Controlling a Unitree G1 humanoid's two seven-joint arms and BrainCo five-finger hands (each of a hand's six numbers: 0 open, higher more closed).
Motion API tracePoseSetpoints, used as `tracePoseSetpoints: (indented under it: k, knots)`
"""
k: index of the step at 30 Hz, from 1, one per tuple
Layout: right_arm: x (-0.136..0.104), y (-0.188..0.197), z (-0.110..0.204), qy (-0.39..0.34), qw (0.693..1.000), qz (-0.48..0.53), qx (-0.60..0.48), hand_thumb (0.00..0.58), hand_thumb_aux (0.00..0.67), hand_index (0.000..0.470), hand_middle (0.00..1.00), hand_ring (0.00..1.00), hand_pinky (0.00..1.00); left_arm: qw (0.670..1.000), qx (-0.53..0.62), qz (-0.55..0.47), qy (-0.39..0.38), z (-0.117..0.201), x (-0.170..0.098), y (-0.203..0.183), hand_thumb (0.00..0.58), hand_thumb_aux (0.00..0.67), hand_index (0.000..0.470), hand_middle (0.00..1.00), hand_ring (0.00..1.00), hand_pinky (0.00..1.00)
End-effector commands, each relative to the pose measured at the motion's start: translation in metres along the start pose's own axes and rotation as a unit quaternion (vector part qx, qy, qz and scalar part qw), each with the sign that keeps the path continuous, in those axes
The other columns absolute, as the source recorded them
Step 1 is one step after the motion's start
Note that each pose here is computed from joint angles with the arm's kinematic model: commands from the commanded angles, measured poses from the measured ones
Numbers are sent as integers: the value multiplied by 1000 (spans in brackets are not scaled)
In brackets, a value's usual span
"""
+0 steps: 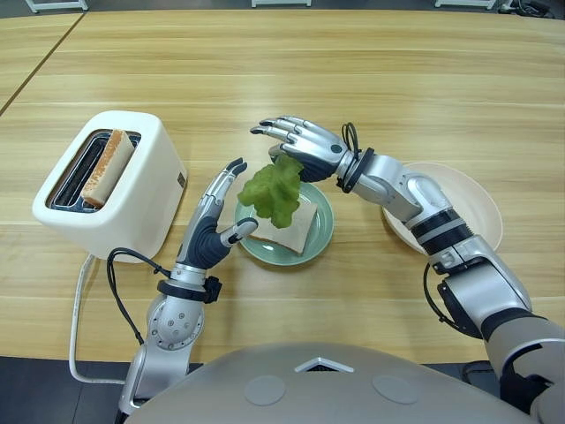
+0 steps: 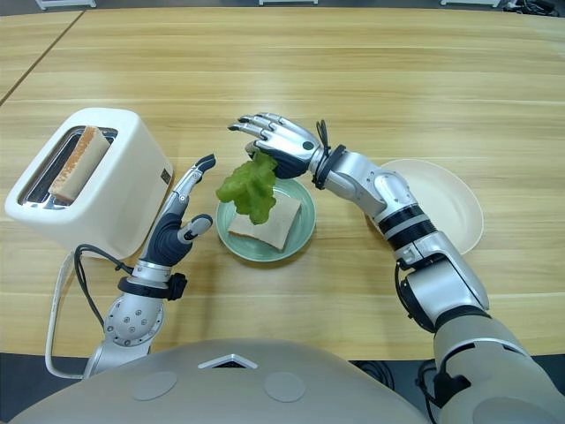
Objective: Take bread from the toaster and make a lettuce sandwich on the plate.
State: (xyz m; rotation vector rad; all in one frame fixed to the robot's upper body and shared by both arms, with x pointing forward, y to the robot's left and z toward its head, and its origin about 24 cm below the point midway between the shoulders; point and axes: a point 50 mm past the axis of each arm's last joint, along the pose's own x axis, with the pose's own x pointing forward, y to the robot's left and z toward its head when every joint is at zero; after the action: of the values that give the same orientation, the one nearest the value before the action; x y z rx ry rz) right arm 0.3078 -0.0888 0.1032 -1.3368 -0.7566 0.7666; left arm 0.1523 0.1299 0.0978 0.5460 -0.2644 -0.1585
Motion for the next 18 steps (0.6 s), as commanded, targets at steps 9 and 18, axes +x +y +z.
tracePoseSetpoints:
  k: [9,18]
  knots:
    - [-17,43,-8,-7,994,96,-43,580,670,470,0,0,0,1000,-5,-4,8,-2,-2,-1,0,0,0,0,0,0]
    - [-22,42,-4,-50,988,78,-127,580,670,470,0,0,0,1000,-6,-10,7,-2,0,-2,0,0,0,0,0,0]
